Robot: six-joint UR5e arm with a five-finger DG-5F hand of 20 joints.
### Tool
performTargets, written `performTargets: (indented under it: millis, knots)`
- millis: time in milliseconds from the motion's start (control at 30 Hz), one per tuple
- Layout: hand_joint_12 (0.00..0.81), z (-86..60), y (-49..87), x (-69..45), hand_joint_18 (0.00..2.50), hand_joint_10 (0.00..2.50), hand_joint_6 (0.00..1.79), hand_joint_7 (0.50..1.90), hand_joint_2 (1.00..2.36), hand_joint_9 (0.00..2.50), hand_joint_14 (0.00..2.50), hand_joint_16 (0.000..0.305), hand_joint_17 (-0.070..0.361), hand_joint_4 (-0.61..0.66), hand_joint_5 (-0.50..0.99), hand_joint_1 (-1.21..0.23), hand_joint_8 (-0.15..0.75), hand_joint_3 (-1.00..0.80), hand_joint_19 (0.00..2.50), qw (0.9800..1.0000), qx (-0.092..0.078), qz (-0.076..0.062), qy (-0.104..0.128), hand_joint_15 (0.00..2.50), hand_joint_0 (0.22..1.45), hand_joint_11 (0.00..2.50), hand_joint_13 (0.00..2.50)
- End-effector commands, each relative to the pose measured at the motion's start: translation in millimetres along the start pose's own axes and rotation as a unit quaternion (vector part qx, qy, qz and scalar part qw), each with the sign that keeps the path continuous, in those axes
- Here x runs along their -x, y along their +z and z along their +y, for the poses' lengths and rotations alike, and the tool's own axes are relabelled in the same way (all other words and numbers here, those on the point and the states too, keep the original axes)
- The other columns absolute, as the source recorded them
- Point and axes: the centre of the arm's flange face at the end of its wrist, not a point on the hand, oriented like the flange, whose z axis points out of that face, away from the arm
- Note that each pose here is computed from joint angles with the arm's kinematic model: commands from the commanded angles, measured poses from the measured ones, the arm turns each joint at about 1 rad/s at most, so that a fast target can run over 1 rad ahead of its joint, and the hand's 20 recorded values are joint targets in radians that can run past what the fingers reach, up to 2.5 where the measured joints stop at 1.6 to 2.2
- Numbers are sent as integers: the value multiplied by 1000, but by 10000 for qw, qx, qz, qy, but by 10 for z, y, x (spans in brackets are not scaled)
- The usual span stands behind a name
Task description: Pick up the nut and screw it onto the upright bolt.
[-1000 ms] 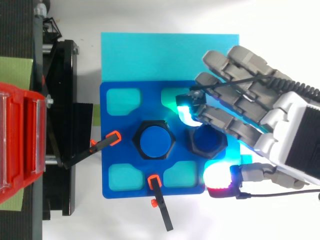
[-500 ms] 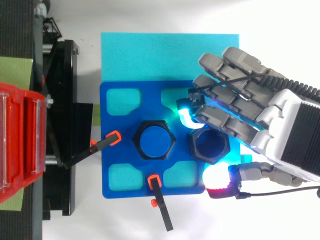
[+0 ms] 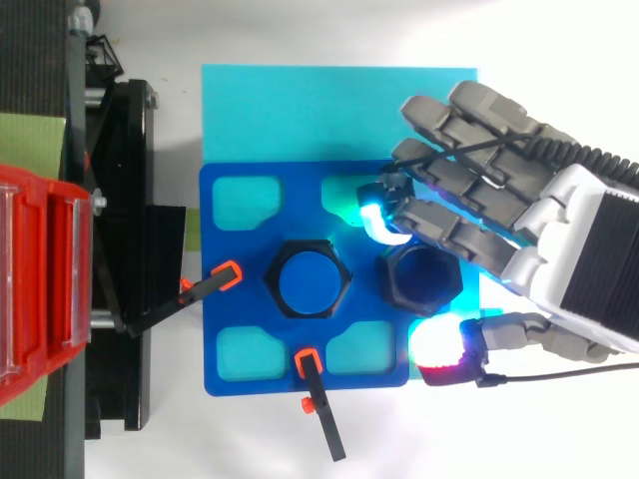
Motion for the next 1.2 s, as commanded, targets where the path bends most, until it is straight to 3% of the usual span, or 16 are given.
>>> performTargets:
  millis: [0,300,600,1167]
  knots:
    - [422,-23,0,2,58,0,502,743,1000,362,0,55,125,254,-217,-590,329,-500,0,10000,-21,41,-30,0,417,0,241]
    - [453,-32,5,6,17,0,502,681,1000,303,0,63,141,239,-234,-583,328,-500,0,10000,15,61,-22,0,373,0,196]
    - [468,-73,-45,112,6,0,502,703,1000,281,0,66,148,247,-237,-570,334,-500,0,10000,11,87,-46,0,346,0,180]
    - [394,-116,-104,186,75,0,503,861,1000,363,0,51,115,255,-204,-717,301,-500,0,9998,-12,184,-117,0,484,0,228]
